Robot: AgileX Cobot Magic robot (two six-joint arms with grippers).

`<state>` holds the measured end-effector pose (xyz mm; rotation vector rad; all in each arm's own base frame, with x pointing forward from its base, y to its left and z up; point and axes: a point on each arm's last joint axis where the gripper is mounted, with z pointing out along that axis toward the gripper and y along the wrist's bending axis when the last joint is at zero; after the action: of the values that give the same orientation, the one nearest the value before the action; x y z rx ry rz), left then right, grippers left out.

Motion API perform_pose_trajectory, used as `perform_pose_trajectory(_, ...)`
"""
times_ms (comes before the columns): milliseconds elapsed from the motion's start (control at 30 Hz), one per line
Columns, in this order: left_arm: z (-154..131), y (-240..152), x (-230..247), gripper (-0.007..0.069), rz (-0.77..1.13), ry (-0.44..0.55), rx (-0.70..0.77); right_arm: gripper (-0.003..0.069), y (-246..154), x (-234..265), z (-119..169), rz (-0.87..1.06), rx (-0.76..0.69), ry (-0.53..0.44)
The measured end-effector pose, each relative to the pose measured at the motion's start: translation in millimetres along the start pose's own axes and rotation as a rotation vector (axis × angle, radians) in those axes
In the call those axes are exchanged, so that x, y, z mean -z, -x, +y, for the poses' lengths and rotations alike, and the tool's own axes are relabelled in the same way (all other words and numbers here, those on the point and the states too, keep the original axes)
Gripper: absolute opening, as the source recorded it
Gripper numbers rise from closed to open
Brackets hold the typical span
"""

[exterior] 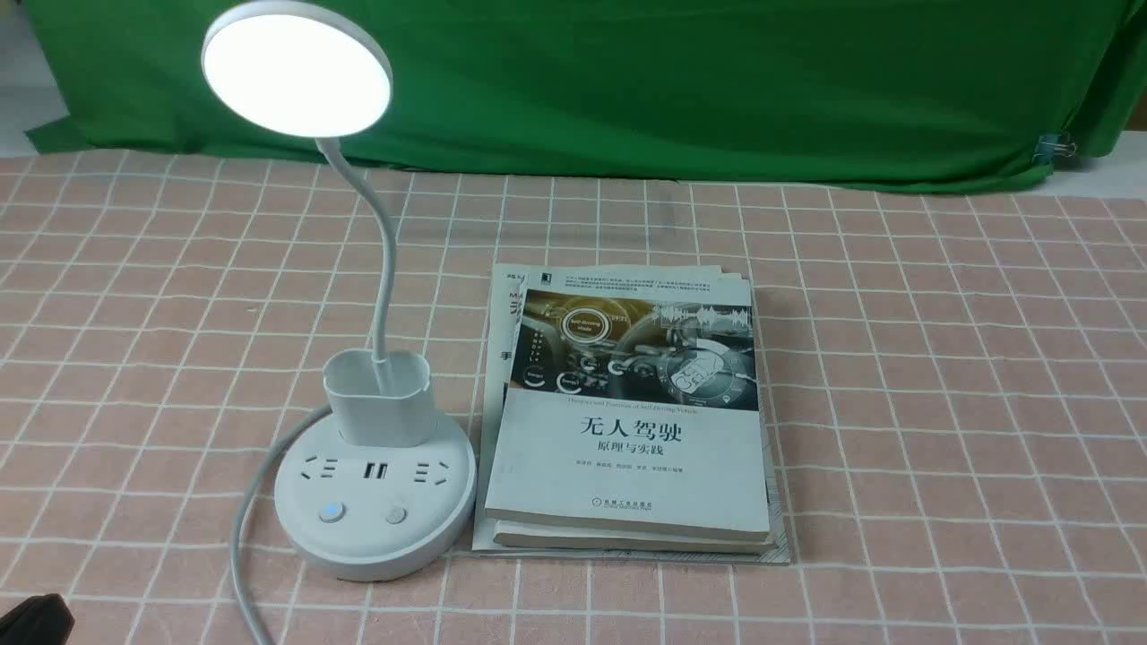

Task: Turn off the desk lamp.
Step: Use the left arm to press the button switch on the lamp holder

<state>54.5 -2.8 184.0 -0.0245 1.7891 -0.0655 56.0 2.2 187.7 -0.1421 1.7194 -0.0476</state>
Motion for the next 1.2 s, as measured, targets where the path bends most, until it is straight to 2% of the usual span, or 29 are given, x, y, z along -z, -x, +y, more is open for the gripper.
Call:
perform_pose_trajectory(833, 0, 0, 0, 0.0005, 0.000, -0.002, 0.005, 0.0240, 0, 0, 0, 0.000, 0.000, 0.000)
perform_pose_trajectory(933, -2, 2, 0, 0.0005, -0.024, -0.023, 0.095, 0.0240, 0, 0, 0, 0.000, 0.000, 0.000)
perform_pose_trajectory(1067, -4, 15, 1, 0.0005, -0.151, -0.080, 0.422, 0.0240, 0, 0, 0, 0.000, 0.000, 0.000)
perform_pose_trajectory(1200, -1, 23, 3, 0.0005, -0.243, -0.094, 0.607, 0.0240, 0, 0, 0, 0.000, 0.000, 0.000)
